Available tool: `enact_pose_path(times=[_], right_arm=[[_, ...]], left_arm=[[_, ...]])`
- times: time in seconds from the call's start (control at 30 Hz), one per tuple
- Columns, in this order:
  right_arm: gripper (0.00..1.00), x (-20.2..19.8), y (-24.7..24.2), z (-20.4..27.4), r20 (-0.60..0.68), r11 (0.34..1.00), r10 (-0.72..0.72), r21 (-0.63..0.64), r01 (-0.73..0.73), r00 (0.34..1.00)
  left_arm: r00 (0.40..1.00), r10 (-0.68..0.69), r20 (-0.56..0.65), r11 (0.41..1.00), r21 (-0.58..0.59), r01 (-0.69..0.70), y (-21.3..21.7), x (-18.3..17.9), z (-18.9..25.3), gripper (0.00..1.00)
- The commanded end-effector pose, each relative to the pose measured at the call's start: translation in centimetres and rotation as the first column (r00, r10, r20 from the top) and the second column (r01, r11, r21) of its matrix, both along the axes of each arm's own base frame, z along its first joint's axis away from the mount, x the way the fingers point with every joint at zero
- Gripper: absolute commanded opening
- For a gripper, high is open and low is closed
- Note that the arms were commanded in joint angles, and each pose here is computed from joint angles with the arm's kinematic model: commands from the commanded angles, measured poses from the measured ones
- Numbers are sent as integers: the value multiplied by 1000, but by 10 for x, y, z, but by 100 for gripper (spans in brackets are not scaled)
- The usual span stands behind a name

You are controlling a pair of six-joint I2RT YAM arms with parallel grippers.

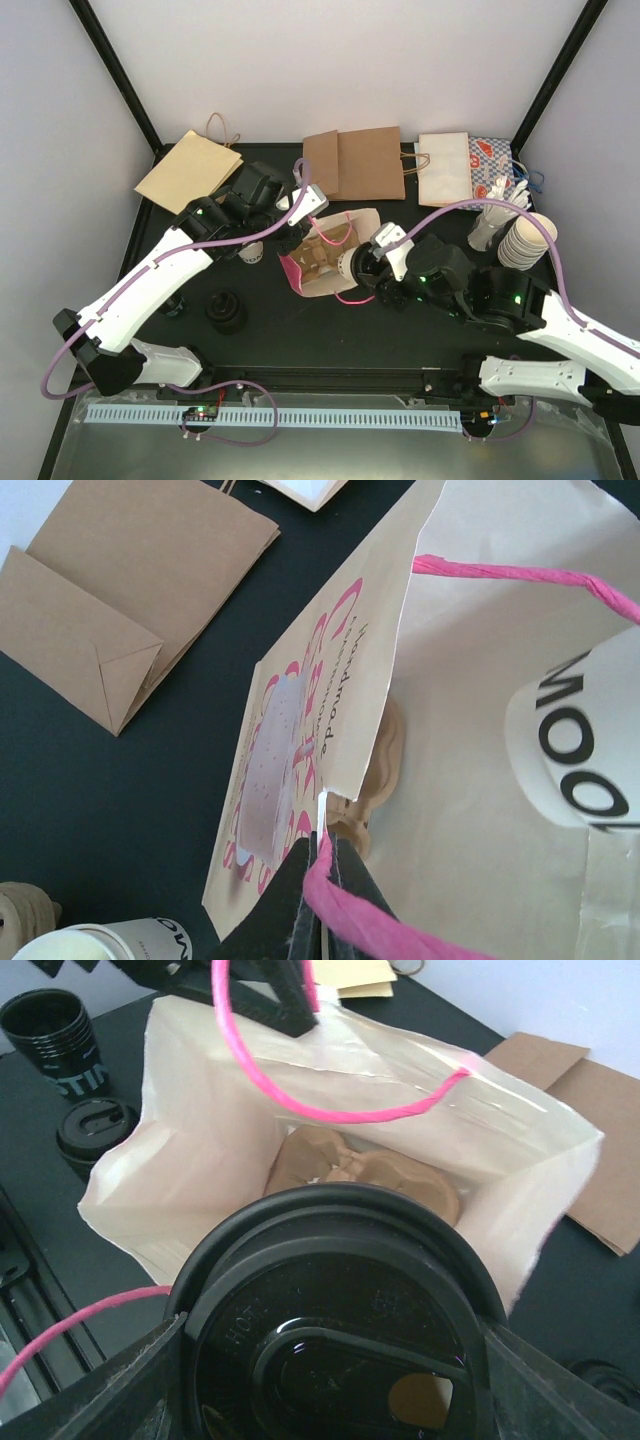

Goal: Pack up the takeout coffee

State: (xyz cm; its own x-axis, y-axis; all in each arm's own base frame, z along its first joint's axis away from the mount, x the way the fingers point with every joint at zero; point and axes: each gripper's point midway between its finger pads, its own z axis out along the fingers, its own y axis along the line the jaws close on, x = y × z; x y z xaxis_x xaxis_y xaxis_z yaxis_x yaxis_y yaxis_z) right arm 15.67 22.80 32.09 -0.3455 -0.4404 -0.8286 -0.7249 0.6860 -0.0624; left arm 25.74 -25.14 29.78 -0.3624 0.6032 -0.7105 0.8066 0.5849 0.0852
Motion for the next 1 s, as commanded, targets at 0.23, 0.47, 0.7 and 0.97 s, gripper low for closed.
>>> enact_pose_path(times=[0.23,0.47,0.7,0.97], right_arm=[[56,-6,32,-13,45,983,180,-48,-178,983],[58,-6,38,-22,126,949,292,-158,-272,948],[59,8,35,-27,200,926,310,-285,-248,929],[58,10,30,-38,237,867,396,-413,-277,887]], left_arm=[[991,-87,97,996,-20,90,-12,-1,21,2],[982,-159,104,987,-21,162,-21,-15,18,2],[971,-216,98,976,8,216,-27,-27,9,2],[956,-245,163,969,5,248,-21,-36,21,2]])
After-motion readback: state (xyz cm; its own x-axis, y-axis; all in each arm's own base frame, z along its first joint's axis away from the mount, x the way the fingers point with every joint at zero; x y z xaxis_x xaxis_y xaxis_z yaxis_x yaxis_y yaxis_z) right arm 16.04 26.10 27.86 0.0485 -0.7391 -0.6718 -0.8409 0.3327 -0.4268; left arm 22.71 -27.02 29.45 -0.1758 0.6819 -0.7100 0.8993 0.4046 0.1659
